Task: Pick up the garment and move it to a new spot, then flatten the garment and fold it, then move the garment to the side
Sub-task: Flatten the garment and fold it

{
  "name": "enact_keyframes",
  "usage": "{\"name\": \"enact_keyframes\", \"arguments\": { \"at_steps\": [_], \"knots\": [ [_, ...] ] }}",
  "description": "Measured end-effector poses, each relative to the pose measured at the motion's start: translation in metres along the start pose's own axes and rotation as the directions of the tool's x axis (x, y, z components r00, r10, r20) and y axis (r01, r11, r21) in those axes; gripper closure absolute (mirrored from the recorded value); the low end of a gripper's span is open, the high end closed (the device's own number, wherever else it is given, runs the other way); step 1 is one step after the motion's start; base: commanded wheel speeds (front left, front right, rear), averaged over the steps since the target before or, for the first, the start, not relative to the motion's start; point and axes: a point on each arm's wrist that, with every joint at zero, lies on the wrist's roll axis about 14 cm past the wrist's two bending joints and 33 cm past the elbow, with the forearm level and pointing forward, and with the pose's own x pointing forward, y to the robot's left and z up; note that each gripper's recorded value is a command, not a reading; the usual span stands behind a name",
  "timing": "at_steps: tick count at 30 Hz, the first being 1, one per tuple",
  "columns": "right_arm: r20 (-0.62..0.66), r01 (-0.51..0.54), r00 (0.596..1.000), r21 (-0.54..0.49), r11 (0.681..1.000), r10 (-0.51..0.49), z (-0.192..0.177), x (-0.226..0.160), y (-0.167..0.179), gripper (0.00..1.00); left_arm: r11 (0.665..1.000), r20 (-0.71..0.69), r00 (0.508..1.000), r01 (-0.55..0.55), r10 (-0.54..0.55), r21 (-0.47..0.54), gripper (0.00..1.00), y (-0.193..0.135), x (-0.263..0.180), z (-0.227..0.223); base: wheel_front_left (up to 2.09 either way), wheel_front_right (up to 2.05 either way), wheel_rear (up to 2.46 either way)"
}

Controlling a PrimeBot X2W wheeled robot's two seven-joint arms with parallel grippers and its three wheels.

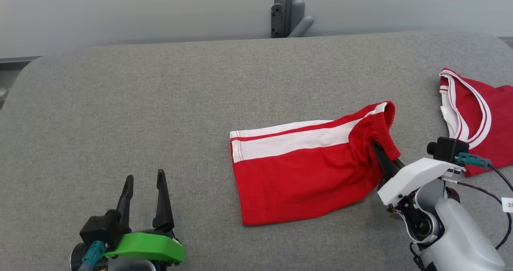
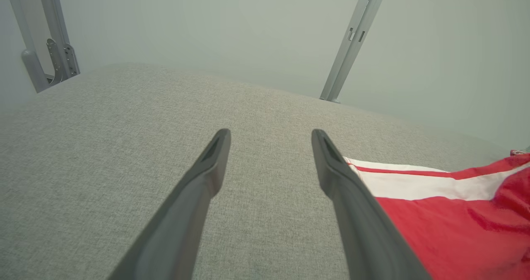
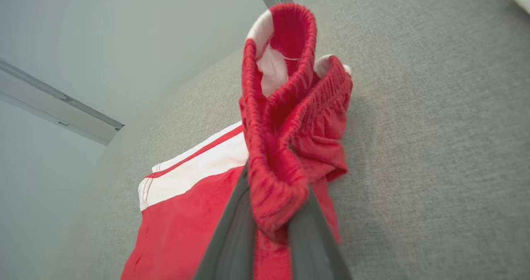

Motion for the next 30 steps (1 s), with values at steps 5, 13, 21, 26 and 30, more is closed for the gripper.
{"name": "enact_keyframes", "arguments": {
  "at_steps": [5,13,21,26,30],
  "knots": [
    [0.022,-0.111,0.994,-0.025,0.994,0.111,0.006,-0.002,0.044,1.00,1.000,0.017,1.000,-0.004,0.004,-0.006,0.00,0.001,-0.002,0.005,0.00,0.00,0.00],
    [-0.051,-0.232,0.972,-0.104,0.967,0.227,-0.013,-0.003,0.096,1.00,0.999,0.028,0.999,-0.027,0.028,-0.024,0.00,0.008,-0.006,0.009,0.00,0.00,0.00],
    [-0.177,-0.327,0.937,-0.146,0.934,0.301,-0.057,0.005,0.127,1.00,0.998,0.044,0.998,-0.048,0.049,-0.035,0.00,0.014,-0.009,0.015,0.00,0.00,0.00],
    [-0.246,-0.357,0.919,-0.195,0.914,0.307,-0.080,0.014,0.134,1.00,0.997,0.048,0.997,-0.060,0.062,-0.041,0.00,0.017,-0.012,0.016,0.00,0.00,0.00],
    [-0.299,-0.386,0.903,-0.247,0.889,0.309,-0.098,0.019,0.137,1.00,0.996,0.048,0.996,-0.073,0.075,-0.042,0.00,0.022,-0.014,0.016,0.00,0.00,0.00]
  ]
}}
